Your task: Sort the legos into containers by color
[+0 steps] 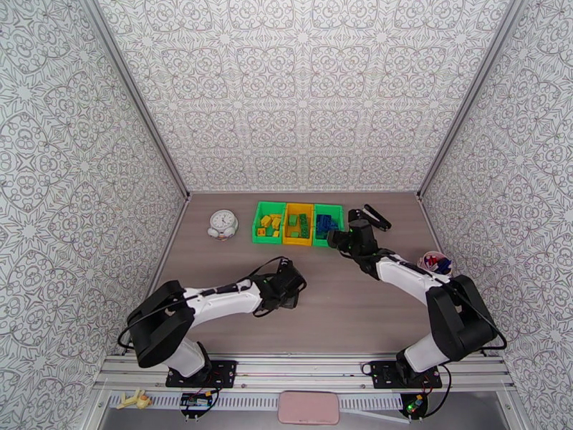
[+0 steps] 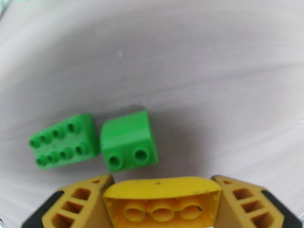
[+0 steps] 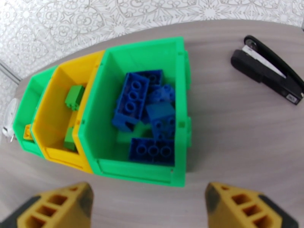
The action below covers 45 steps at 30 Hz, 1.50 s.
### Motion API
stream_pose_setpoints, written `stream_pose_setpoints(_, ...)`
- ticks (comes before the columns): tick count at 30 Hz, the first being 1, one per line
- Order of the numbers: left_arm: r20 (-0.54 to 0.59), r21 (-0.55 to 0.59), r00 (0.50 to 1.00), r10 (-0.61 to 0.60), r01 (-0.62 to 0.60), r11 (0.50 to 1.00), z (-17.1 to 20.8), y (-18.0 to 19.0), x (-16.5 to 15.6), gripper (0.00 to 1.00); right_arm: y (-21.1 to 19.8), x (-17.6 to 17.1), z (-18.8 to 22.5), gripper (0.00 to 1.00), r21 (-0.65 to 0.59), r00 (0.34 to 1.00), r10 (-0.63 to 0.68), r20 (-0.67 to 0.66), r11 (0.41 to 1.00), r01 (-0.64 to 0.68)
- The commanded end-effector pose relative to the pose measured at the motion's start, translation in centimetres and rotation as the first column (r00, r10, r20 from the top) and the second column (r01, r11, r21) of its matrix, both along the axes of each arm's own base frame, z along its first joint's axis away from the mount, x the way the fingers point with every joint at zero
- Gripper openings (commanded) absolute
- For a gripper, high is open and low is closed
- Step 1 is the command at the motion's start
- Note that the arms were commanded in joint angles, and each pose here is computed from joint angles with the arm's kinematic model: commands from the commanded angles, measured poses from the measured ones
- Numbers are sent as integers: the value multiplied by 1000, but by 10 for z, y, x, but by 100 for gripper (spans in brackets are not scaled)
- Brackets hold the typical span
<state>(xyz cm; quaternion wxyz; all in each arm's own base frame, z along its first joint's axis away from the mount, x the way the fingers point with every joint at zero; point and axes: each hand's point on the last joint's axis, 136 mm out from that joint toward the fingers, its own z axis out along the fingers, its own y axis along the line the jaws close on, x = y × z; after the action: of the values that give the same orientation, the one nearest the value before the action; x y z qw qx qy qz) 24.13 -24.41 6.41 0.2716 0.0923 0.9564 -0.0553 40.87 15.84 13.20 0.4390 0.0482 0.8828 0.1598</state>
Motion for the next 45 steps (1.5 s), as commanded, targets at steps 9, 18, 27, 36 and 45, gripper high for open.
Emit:
stream_pose_setpoints(9, 494, -78, 857, 146, -124, 989, 113, 34, 101, 59, 26, -34, 6, 82, -57, 975, 212, 61, 976, -209)
stream_pose_setpoints(18, 458, -174, 860, 224, -161, 971, 106, 52, 200, 59, 75, -55, 12, 83, -45, 907, 414, 70, 910, -412)
stream_pose_setpoints(27, 305, -233, 916, 262, -195, 953, 87, 58, 279, 58, 109, -66, 11, 84, -61, 858, 511, 58, 859, -508)
stream_pose_setpoints(36, 250, -260, 930, 271, -205, 944, 68, 58, 321, 57, 115, -67, 13, 85, -98, 841, 540, 43, 840, -534)
stream_pose_setpoints(45, 270, -281, 927, 260, -183, 942, 74, 57, 328, 82, 120, -80, 13, 87, -141, 810, 586, 27, 804, -577)
